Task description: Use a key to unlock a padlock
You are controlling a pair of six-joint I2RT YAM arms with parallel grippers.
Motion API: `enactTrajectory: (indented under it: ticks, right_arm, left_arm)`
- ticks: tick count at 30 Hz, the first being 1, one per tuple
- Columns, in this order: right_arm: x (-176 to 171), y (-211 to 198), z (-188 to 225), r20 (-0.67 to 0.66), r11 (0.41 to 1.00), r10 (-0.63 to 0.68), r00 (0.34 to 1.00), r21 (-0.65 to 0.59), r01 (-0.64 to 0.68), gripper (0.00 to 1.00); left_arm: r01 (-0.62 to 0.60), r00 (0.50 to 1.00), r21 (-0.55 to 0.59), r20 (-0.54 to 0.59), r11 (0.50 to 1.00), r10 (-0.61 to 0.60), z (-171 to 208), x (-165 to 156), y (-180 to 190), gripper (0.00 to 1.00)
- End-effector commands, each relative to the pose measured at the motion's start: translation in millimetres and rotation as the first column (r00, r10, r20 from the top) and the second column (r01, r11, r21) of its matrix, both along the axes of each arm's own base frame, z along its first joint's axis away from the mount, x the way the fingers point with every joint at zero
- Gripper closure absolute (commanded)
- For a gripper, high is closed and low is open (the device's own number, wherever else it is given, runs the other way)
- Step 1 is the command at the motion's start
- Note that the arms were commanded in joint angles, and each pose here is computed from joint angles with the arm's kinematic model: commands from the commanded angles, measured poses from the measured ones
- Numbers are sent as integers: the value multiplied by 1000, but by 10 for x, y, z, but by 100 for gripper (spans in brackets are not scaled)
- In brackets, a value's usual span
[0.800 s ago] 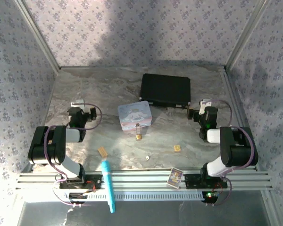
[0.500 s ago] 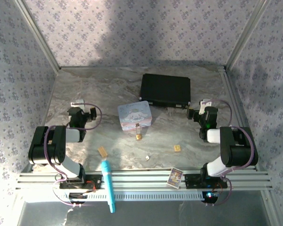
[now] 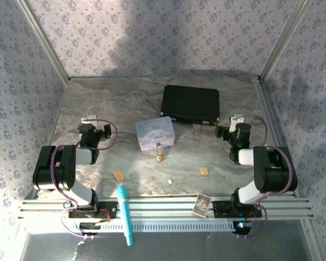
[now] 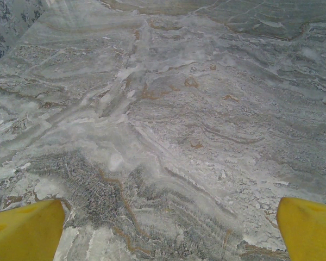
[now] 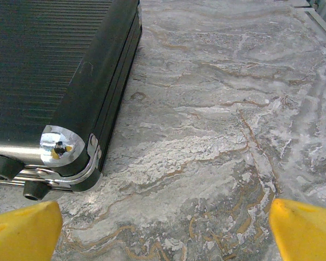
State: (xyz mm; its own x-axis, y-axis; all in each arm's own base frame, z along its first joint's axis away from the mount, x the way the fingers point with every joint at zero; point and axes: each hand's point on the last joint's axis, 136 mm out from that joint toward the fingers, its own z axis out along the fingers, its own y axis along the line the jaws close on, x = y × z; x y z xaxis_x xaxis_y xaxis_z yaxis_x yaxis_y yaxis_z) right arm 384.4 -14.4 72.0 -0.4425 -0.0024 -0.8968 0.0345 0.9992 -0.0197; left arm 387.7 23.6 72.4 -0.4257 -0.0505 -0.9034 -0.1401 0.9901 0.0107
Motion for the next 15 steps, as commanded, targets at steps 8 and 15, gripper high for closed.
enactTrajectory:
  ticks: [8, 15]
  right_arm:
    - [61, -11, 76, 20, 1000, 9, 1000, -15, -9, 1]
    - [63, -14, 78, 20, 1000, 8, 1000, -13, -7, 1]
  left_arm:
    - [-4, 998, 7, 62, 1000, 4, 177, 79, 9, 0]
    - [-3, 998, 7, 62, 1000, 3, 176, 79, 4, 0]
